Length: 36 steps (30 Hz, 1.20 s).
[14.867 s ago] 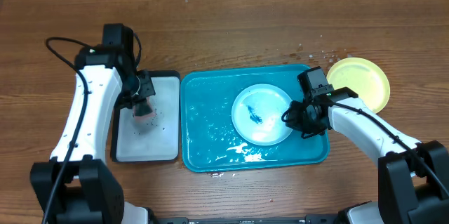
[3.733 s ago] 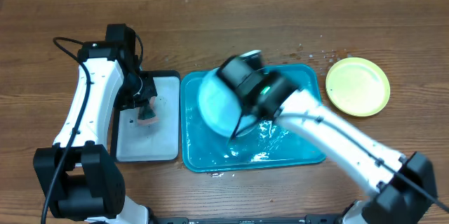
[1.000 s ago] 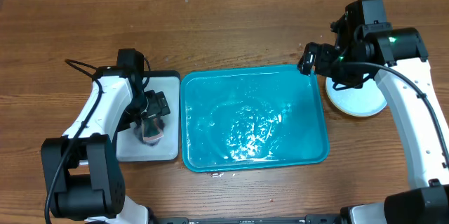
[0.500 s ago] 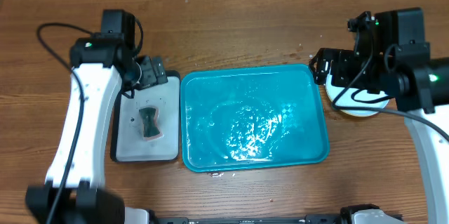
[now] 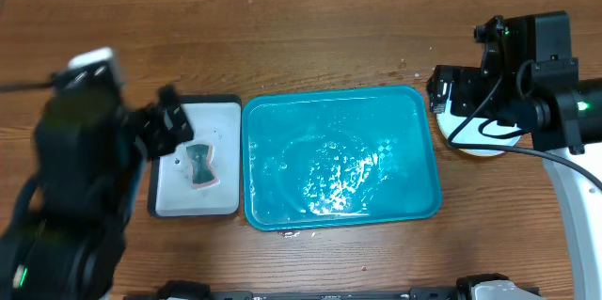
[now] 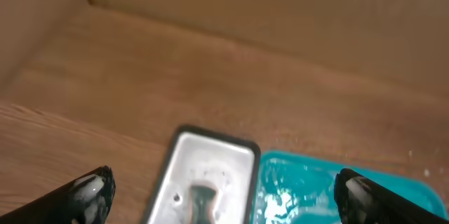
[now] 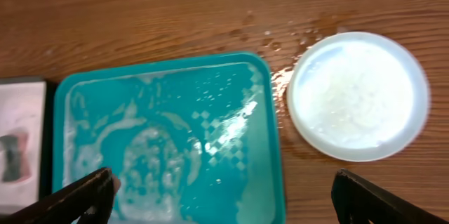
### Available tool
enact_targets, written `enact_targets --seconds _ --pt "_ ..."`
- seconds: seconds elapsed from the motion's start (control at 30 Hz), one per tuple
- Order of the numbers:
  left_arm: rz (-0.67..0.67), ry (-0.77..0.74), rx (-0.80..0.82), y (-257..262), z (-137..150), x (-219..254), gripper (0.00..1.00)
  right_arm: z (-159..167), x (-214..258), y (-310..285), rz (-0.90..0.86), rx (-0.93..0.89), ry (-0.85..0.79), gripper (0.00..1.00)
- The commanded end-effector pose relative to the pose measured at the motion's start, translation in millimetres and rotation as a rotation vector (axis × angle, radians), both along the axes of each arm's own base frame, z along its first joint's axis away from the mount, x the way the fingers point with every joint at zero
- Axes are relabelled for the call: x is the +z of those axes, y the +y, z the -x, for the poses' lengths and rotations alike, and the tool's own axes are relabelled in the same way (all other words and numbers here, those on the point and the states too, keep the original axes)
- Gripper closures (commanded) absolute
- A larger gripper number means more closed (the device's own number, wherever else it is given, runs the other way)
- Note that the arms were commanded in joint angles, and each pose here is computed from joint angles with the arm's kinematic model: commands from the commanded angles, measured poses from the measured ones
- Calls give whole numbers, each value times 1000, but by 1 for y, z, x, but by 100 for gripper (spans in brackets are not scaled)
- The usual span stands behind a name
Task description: Clean dirty plates on tray and stack at the side
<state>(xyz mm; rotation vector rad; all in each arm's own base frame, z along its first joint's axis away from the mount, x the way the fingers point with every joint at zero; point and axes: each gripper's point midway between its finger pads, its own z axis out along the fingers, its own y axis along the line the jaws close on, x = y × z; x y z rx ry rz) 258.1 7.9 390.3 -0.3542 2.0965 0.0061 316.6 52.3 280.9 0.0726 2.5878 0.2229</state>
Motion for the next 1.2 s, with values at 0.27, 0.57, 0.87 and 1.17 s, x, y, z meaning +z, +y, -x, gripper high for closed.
enact_targets --seconds 0.27,0.57,0.87,1.17 --pt "-57 15 53 15 23 0 0 -5 11 -7 39 -24 -45 0" --pt "-81 170 45 14 19 -31 0 -5 10 -7 39 -24 -44 0" --pt "-81 225 32 9 1 -45 0 -6 11 -10 53 -29 -50 0" --pt "-83 251 28 8 1 -50 0 -6 11 -10 56 -31 -50 0"
